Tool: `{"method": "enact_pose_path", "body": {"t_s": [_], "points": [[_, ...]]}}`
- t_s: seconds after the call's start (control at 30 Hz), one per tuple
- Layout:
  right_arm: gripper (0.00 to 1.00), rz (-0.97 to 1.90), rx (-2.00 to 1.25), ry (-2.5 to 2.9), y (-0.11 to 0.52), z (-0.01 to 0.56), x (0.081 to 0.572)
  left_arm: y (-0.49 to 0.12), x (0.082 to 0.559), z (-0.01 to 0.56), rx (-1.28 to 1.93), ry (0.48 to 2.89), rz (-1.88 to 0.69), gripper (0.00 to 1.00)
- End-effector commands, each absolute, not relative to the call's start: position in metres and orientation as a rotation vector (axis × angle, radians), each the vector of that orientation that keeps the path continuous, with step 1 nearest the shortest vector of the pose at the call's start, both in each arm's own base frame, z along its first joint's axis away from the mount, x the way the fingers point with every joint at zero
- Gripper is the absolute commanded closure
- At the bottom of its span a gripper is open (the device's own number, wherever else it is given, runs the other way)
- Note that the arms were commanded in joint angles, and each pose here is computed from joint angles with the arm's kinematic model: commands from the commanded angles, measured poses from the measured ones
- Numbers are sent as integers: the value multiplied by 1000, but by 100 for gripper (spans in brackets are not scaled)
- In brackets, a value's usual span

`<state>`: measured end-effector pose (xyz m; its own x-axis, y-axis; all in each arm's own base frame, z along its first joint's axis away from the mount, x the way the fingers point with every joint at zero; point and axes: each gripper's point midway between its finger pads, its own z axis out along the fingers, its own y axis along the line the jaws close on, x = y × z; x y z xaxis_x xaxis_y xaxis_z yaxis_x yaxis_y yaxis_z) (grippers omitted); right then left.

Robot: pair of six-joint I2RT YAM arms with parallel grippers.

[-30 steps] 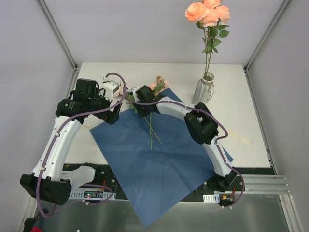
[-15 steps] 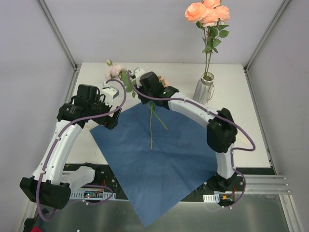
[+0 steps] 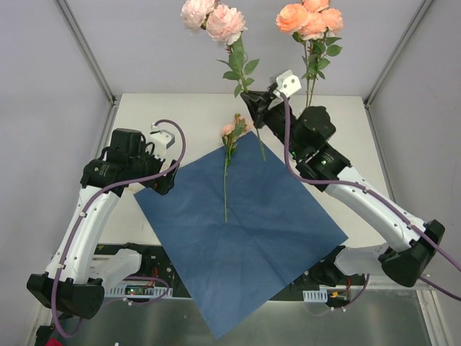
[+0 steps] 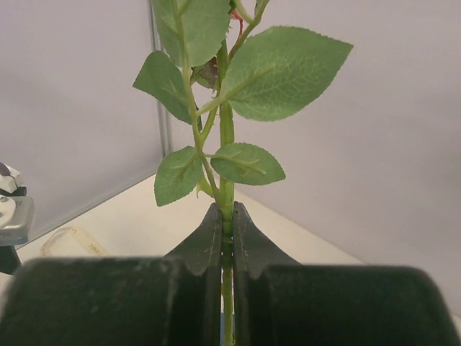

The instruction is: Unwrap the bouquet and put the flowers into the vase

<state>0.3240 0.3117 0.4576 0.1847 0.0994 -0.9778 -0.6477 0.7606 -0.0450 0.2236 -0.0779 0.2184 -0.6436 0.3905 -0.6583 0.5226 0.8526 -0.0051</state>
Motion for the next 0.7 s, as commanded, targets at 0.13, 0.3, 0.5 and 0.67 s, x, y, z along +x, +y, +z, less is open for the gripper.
{"method": "enact_pose_path", "body": {"t_s": [0.13,0.3,0.5,0.67], "points": [[99,406,-359,936,221,557,295,-75,222,222,638,2337,-238,1],[99,318,-187,874,147,578,304,-74,220,219,650,2340,-235,1],[99,215,-79,816,102,582,320,-74,223,219,653,2343,-230,1],[99,83,104,790,62,570,344,-78,228,223,662,2335,-248,1]]}}
